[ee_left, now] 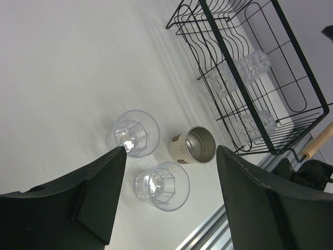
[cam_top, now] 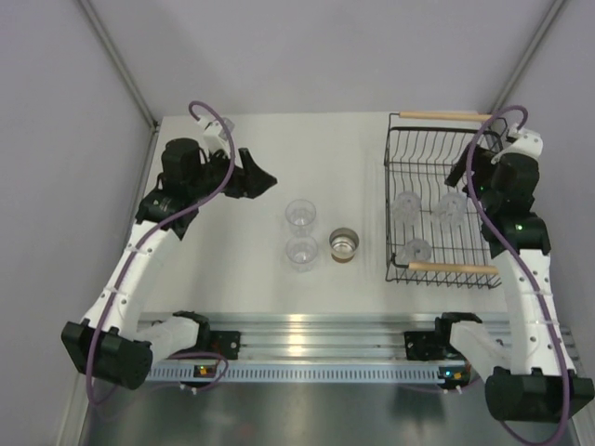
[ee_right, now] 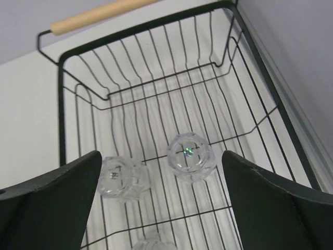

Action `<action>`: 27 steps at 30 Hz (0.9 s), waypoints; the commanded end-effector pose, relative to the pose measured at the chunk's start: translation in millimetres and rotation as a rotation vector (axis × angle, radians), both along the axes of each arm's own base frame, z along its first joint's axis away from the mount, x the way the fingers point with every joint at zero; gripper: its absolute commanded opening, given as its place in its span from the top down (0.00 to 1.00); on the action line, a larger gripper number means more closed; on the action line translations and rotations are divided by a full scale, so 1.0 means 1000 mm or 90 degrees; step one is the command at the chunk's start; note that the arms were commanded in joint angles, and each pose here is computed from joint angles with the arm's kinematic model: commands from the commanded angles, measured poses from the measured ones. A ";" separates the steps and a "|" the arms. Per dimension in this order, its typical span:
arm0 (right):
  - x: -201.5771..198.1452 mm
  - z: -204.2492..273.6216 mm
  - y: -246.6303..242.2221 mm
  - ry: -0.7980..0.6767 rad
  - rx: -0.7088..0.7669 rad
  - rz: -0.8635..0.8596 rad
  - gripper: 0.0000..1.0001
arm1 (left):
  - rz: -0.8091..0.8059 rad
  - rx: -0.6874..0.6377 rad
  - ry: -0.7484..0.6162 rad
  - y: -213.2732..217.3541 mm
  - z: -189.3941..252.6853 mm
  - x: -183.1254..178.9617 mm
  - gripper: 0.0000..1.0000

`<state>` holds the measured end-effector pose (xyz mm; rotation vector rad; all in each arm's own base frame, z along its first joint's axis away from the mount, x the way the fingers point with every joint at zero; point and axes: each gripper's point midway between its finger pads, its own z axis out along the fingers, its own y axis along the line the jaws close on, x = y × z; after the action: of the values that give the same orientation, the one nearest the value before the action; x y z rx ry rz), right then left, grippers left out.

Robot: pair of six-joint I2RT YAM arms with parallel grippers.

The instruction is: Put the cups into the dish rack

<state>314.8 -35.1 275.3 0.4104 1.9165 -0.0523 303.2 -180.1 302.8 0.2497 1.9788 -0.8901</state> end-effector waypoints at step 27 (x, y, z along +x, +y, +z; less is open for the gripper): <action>-0.035 0.042 0.051 -0.095 0.010 0.193 0.01 | 0.176 0.282 0.082 -0.002 -0.104 0.078 0.33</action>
<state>282.9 12.6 316.8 0.1592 1.8188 0.1894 369.4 -182.9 192.3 0.1824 2.2698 -0.3316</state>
